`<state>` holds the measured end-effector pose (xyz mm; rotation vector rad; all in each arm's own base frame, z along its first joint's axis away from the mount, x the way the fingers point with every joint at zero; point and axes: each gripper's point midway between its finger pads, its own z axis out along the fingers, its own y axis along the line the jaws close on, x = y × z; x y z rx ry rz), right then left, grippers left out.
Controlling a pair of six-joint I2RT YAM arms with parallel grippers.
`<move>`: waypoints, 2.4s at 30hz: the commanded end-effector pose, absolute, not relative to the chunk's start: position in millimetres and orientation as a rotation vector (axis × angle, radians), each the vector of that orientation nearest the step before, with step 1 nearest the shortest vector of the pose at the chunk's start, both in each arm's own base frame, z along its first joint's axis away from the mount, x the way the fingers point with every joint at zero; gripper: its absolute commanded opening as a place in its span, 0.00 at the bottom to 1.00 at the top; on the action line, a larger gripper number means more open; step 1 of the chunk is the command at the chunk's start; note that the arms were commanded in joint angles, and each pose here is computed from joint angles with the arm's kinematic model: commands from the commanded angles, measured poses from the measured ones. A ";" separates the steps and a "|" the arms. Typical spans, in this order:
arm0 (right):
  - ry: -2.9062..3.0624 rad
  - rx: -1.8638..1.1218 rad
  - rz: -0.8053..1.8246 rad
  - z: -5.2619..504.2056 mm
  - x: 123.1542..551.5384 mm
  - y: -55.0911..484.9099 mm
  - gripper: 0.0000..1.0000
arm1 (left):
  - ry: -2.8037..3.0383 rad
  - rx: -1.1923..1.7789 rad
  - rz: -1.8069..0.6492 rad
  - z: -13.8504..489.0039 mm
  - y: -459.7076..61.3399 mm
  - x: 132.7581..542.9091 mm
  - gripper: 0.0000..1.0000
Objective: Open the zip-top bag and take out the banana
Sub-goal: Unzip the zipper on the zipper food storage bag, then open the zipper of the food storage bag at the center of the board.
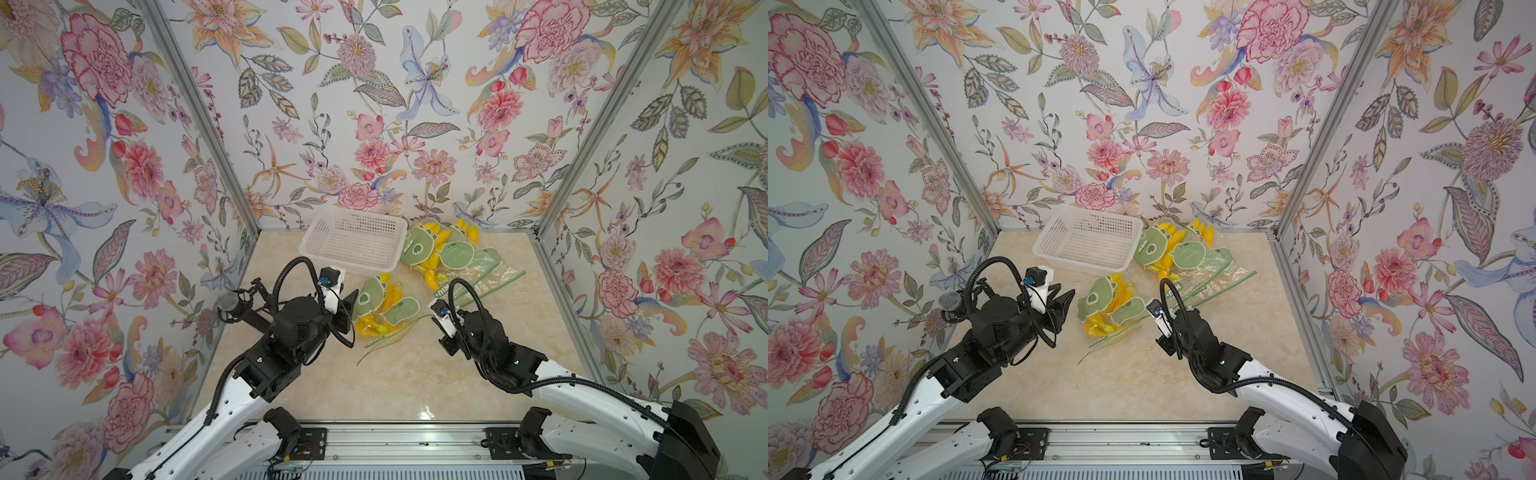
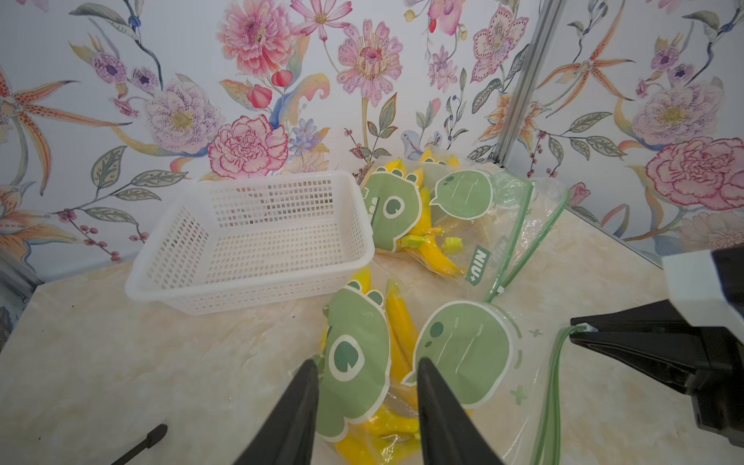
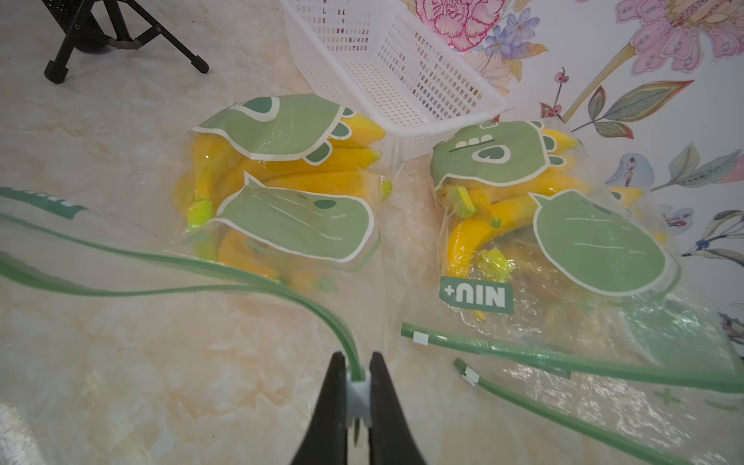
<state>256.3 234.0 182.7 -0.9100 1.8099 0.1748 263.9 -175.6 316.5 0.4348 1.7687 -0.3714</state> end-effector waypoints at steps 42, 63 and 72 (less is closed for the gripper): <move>1.805 -0.815 0.273 183.9 248.4 228.6 0.17 | 2.151 0.921 -0.249 149.5 -267.5 245.3 0.14; 2.175 0.019 0.770 147.7 243.3 241.7 0.76 | 1.983 0.747 -0.412 189.8 -304.1 250.8 0.00; 2.306 0.086 0.551 102.6 238.1 216.4 0.54 | 1.973 0.640 -0.270 200.4 -276.3 262.3 0.00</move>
